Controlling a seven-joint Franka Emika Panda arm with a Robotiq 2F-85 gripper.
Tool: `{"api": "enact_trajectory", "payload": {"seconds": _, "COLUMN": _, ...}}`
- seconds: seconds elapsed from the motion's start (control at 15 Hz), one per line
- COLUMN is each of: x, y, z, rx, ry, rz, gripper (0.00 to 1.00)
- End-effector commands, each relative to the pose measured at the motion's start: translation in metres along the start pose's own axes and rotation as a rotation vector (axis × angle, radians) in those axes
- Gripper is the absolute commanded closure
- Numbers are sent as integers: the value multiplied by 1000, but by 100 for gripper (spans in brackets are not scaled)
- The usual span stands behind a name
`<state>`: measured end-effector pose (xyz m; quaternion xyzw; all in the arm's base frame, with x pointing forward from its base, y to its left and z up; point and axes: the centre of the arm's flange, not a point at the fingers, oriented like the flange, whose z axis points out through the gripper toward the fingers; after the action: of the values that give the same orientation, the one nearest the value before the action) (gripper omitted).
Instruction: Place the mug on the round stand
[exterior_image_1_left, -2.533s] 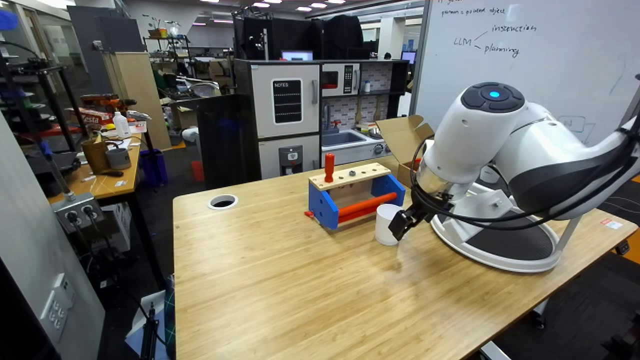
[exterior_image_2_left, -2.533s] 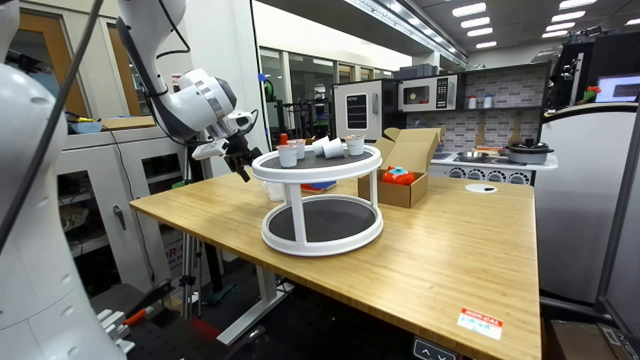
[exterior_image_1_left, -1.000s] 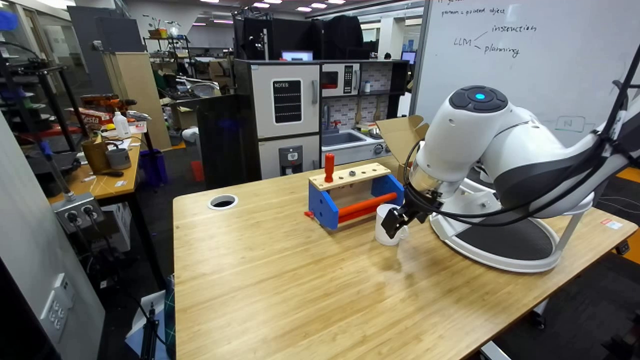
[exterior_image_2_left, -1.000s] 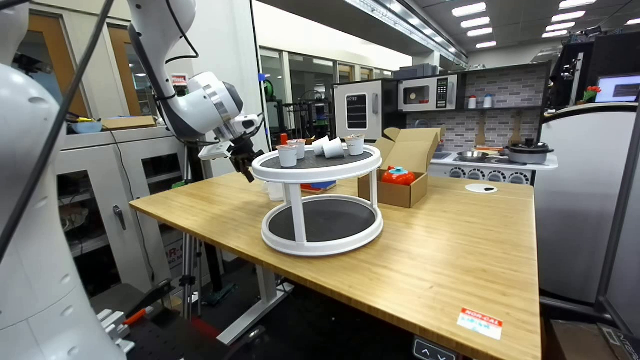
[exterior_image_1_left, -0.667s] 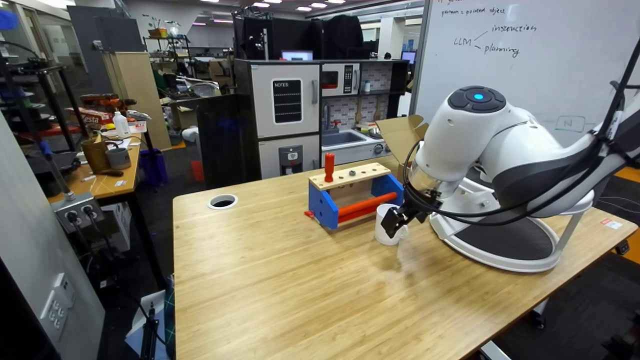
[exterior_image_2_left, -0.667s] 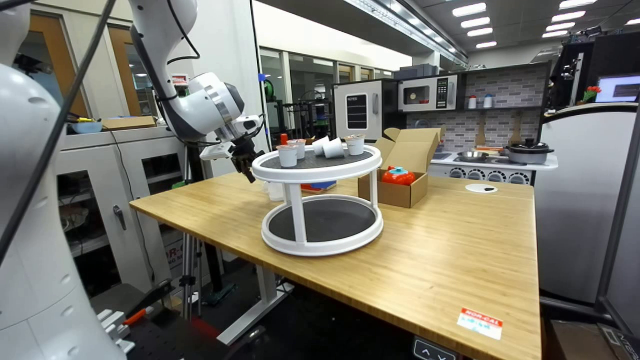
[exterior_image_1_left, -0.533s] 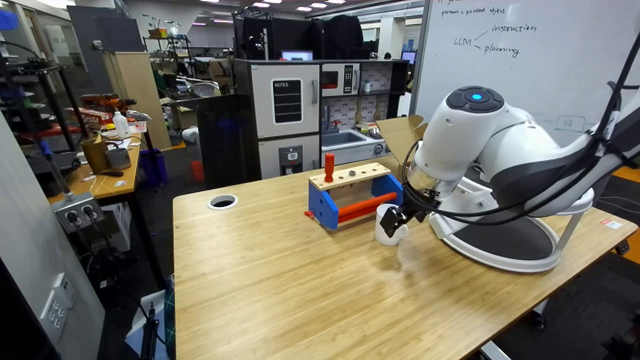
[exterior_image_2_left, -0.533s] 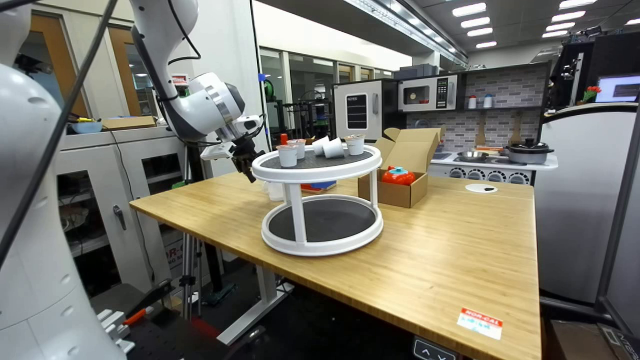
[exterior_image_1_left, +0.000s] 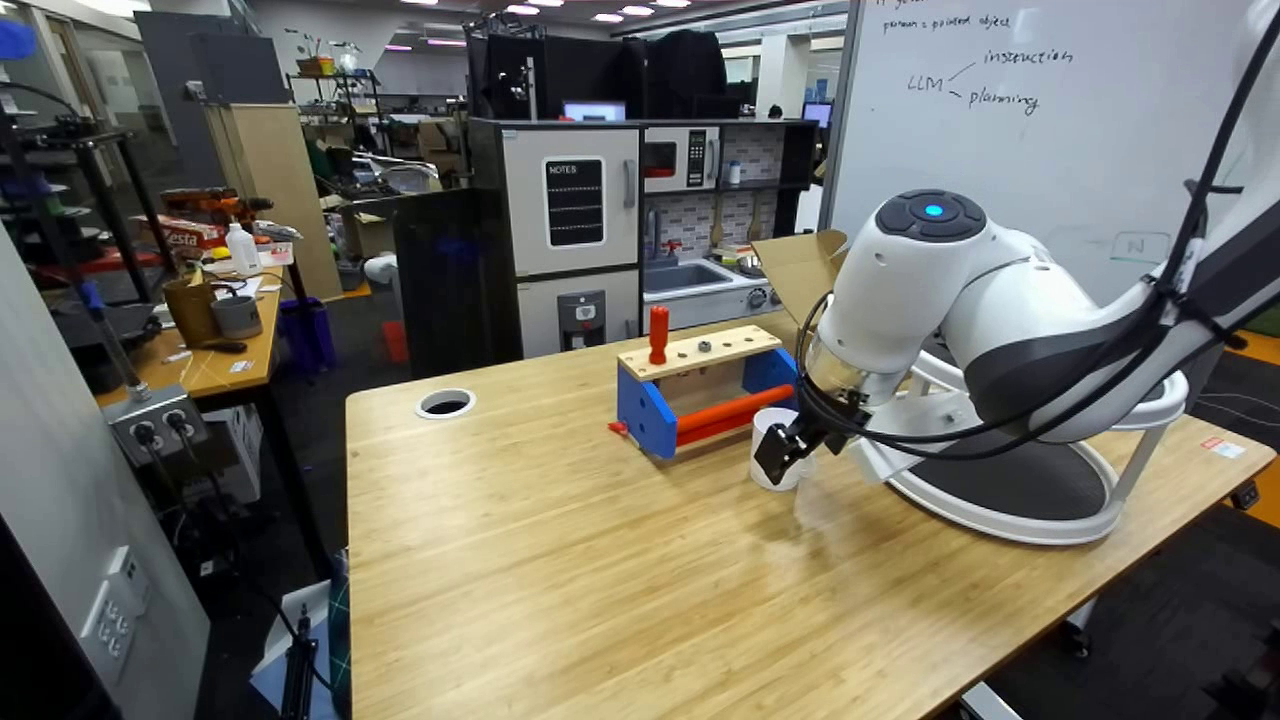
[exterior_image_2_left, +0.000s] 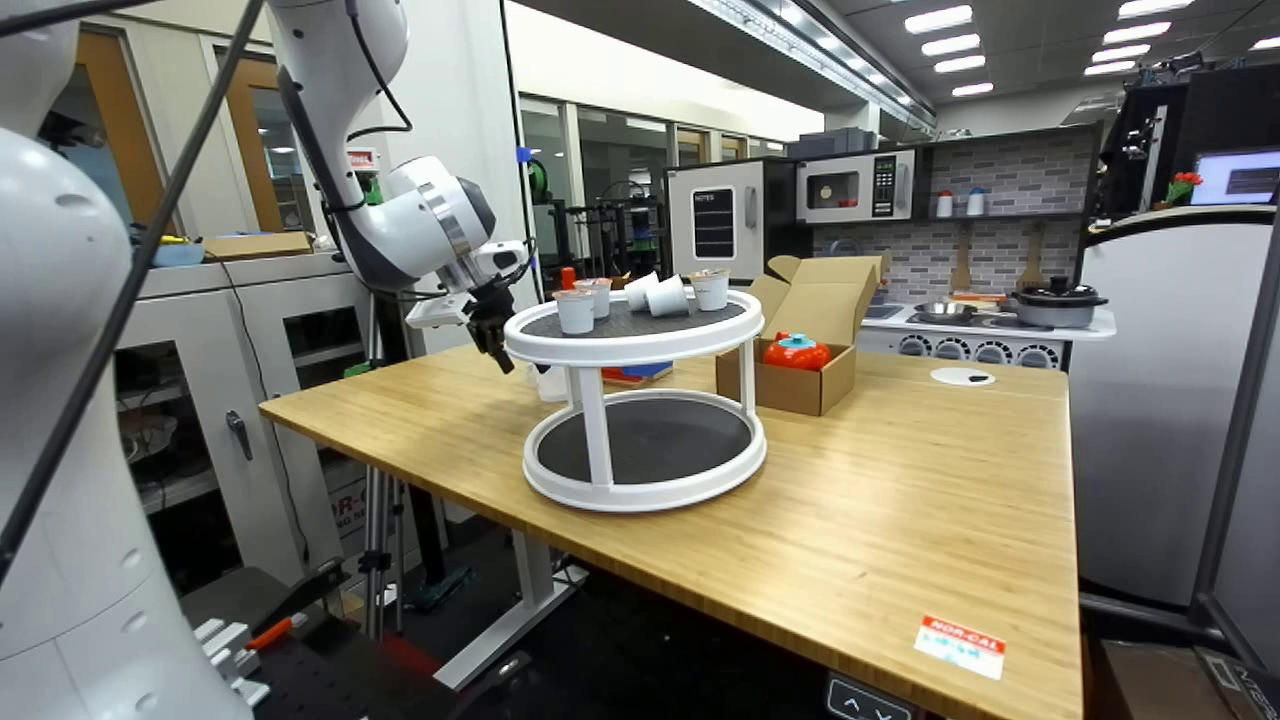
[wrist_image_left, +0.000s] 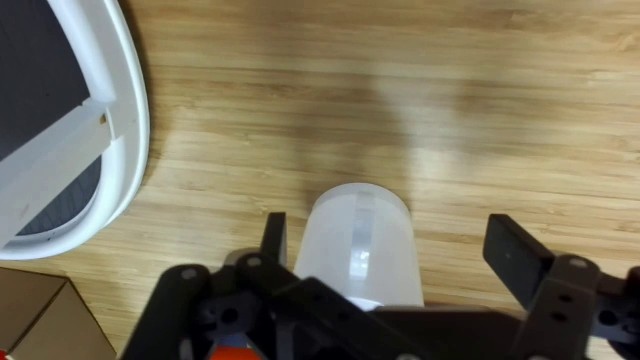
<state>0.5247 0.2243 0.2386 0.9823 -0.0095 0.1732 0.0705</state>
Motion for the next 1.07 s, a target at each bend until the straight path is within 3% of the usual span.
{"api": "enact_trajectory", "payload": {"seconds": 0.0, "x": 6, "y": 2, "z": 4, "rx": 11, "ry": -22, "rz": 6, "gripper": 0}}
{"api": "enact_trajectory", "payload": {"seconds": 1.0, "x": 0, "y": 4, "z": 7, "rx": -7, "ry": -16, "rz": 44, "gripper": 0}}
